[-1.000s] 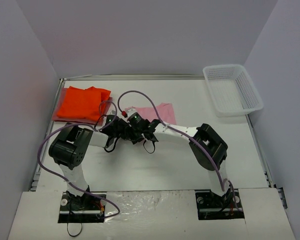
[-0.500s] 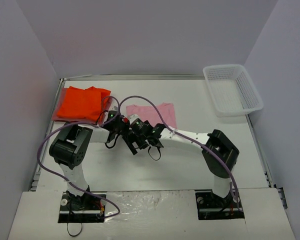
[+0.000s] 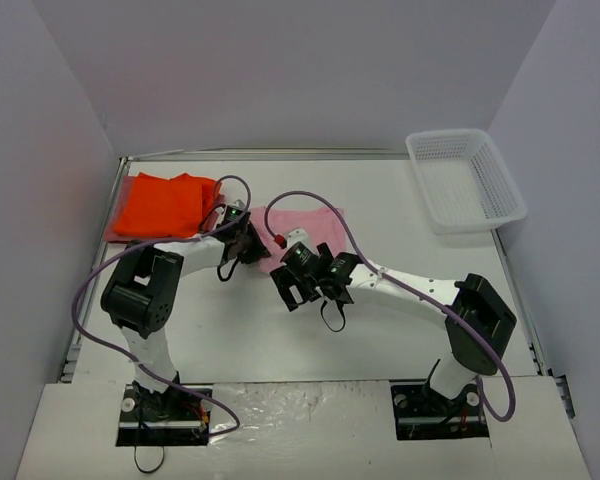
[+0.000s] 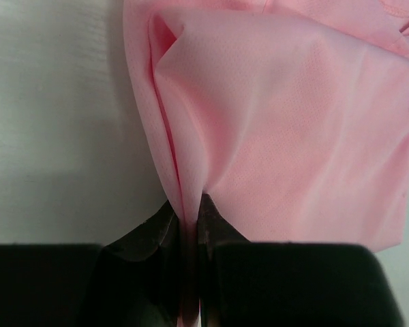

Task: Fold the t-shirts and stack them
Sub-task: Put the neatly folded tshirt into the corner of the board with the left arm

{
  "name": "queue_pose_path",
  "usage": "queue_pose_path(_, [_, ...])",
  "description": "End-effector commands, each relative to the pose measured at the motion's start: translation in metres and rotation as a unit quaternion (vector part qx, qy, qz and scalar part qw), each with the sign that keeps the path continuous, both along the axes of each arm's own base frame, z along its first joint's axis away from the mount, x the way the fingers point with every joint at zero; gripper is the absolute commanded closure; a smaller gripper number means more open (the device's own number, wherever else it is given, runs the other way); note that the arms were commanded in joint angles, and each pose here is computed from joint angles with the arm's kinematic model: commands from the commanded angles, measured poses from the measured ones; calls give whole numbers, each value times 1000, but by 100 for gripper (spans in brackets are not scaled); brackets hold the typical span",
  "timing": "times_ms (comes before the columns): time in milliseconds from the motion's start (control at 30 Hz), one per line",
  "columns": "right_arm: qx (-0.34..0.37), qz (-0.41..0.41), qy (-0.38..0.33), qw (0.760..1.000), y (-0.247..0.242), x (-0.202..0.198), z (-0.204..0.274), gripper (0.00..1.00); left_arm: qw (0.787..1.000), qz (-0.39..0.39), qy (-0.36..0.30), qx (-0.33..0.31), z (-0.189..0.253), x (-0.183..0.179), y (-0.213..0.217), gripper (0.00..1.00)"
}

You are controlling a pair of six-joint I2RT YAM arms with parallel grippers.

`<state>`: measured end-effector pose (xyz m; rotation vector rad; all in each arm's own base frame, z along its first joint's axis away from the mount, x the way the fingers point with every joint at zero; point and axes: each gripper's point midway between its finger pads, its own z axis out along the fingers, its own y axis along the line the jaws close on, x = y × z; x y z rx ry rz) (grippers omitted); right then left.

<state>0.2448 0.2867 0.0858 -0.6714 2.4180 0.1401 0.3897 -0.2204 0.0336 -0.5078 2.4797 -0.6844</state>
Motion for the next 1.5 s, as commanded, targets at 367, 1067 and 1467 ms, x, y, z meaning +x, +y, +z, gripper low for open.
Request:
queue_pose_path(367, [-3,-75,-4,997,-52,14,-15,0,983,-40,-7,177,26,26,9,97])
queue_pose_path(1067, [-4,-89,8,996,-60,19,-35,0,943,-35,-32,330,117,50,65,98])
queue_pose_path(1467, [-7,-87,21,996,-59,16,-47,0,918,-26,-35,395,150,64,100,98])
